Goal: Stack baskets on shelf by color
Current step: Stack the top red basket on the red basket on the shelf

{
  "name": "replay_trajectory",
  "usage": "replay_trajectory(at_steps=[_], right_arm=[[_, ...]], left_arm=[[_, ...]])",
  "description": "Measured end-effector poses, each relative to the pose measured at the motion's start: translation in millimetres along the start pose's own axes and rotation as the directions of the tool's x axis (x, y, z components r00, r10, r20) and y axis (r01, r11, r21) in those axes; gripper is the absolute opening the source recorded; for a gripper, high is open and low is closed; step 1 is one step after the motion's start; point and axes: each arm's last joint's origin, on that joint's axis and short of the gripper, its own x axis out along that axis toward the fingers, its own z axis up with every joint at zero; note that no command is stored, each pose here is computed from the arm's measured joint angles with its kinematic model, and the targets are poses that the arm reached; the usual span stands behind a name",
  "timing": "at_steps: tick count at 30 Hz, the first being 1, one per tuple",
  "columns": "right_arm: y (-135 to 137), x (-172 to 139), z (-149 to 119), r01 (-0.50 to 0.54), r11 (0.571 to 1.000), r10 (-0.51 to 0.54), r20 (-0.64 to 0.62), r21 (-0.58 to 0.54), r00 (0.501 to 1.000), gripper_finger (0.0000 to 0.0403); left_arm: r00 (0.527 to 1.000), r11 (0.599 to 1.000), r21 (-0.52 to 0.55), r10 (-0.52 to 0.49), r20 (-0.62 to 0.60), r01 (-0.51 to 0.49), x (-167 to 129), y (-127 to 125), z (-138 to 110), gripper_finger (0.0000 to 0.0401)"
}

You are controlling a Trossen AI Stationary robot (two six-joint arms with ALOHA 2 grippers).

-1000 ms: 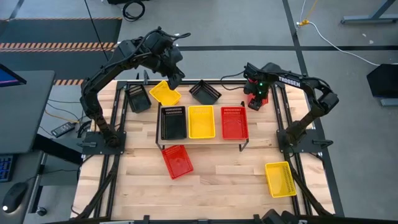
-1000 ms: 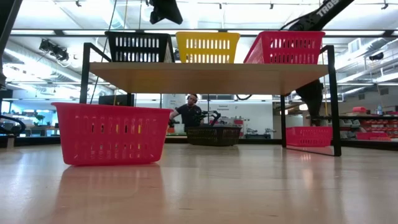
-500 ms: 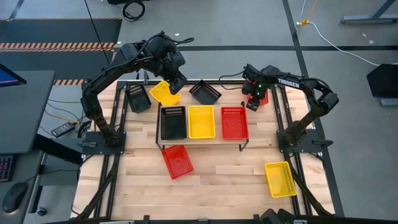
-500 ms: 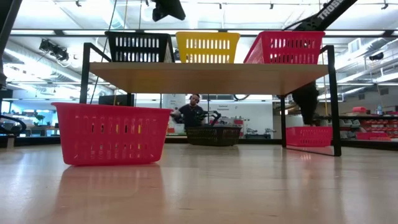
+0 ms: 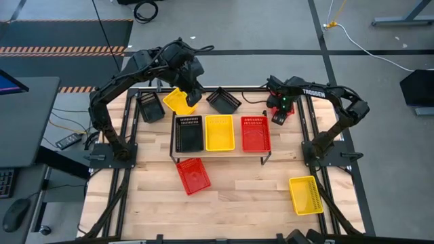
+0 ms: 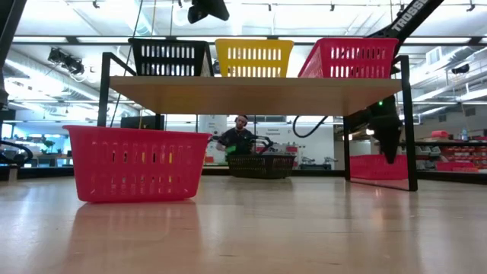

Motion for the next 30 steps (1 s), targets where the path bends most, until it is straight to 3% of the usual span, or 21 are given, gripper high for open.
replay_trajectory(at_steps=[6,15,23,30], right_arm=[[0,0,1,-0.001,1.000,0.001,0.007,-0.001,1.000,0.0019],[-1,-17,2,-0.027,1.000,0.027,-0.019,-0.002,0.999,0.0012],[-3,-94,5,0.020,0.999,-0.029,0.180,0.050,0.983,0.0013],[13,-174,-8,0.053,0.999,-0.049,0.265,-0.006,0.963,0.0012]], left_arm=[[1.000,1.000,-0.014,-0.006,-0.002,0.006,1,-3,0,0.0025],[1.000,1.000,0.003,0.004,-0.008,-0.004,1,-7,-1,0.0029],[0.999,0.998,0.052,0.037,-0.001,-0.037,1,-6,0,0.0018],[0.998,0.996,0.081,0.045,0.050,-0.049,1,-2,5,0.0024]])
